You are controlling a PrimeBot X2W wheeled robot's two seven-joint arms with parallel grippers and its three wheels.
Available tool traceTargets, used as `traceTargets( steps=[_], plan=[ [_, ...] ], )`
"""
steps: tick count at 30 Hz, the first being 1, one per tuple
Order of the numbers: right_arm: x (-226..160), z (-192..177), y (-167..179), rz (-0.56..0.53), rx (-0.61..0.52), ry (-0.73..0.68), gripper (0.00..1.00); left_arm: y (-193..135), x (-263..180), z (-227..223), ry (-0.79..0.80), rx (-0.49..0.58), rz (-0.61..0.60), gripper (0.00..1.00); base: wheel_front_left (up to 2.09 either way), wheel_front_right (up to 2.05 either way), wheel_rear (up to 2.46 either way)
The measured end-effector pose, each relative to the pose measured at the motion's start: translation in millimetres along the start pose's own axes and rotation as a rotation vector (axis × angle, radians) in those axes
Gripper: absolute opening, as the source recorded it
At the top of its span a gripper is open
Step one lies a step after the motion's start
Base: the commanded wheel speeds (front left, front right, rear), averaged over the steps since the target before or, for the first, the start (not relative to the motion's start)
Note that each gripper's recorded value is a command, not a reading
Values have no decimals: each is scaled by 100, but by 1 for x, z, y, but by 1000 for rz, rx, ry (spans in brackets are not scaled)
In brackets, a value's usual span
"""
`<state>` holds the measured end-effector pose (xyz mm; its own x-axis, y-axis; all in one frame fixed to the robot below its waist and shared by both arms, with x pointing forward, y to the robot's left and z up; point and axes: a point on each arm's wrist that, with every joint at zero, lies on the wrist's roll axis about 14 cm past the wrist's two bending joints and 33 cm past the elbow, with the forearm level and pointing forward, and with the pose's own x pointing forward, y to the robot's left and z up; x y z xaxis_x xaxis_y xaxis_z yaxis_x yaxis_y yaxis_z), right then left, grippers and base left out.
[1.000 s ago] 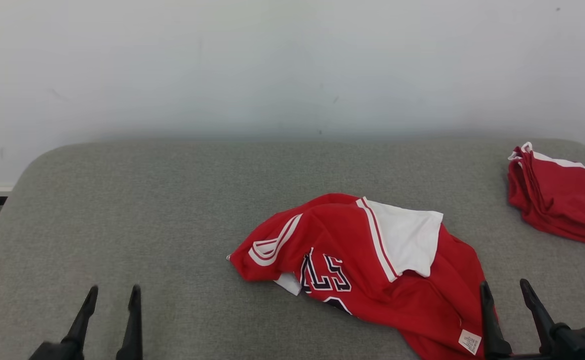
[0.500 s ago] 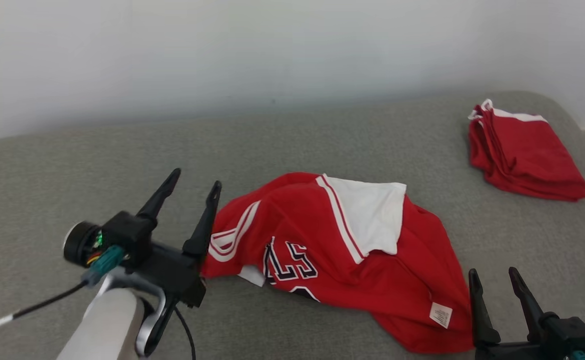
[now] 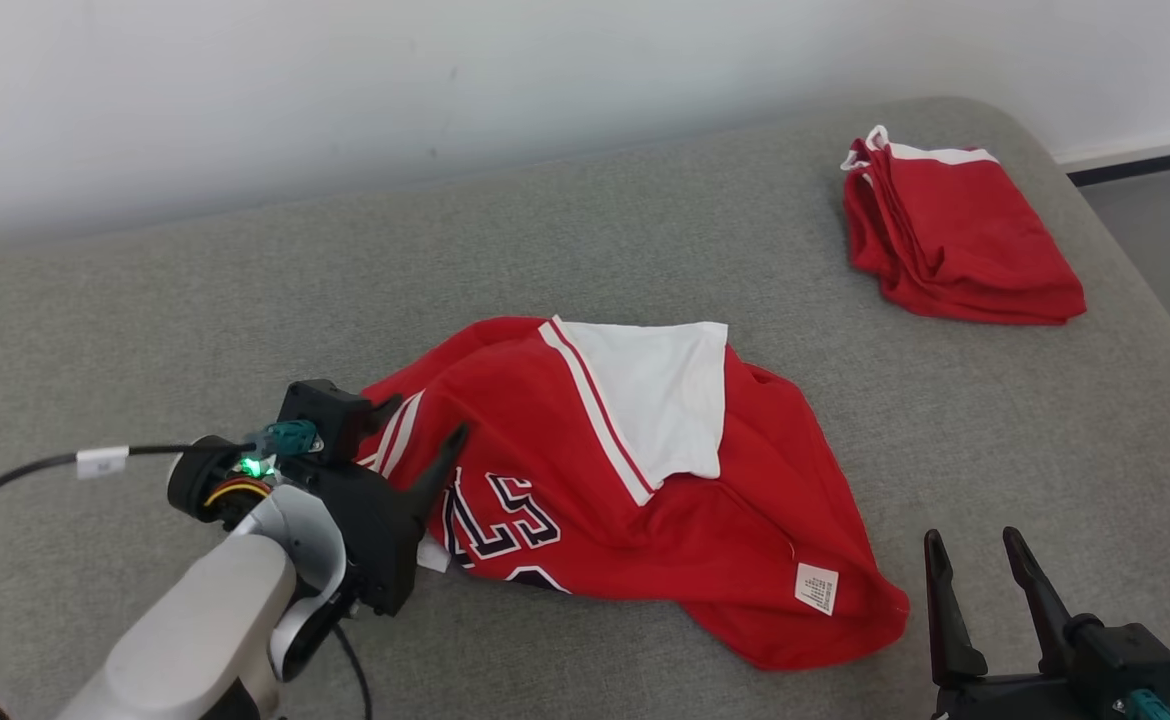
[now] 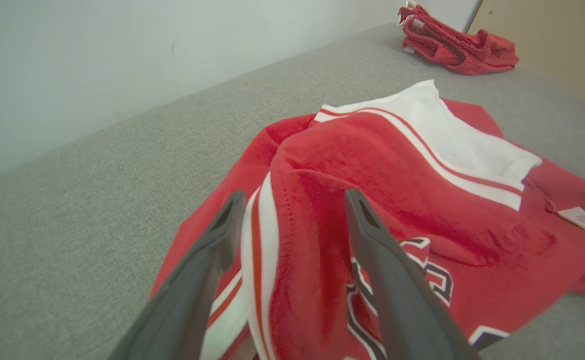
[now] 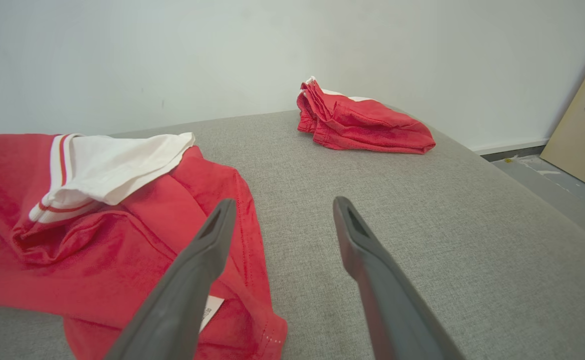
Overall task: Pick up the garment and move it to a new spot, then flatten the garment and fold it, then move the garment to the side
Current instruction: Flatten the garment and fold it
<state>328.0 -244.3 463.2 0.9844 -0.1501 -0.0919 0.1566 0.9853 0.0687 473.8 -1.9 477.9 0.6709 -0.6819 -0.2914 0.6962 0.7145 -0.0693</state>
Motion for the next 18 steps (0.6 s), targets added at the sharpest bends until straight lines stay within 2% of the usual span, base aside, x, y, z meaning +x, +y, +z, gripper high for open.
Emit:
traceTargets(
  steps=[6,8,9,18],
  plan=[
    [-3,-2,-6,-20,0,5,100,-1,9,-26,155,-10,-19,100,0,0,0],
    [-3,-2,-7,-23,0,7,100,-4,11,-29,171,-14,-26,31,0,0,0],
    [-4,-2,-7,-24,0,6,100,-4,12,-30,179,4,-31,0,0,0,0],
    [2,3,-1,0,0,-16,100,15,7,46,-162,81,33,0,0,0,0]
  ],
)
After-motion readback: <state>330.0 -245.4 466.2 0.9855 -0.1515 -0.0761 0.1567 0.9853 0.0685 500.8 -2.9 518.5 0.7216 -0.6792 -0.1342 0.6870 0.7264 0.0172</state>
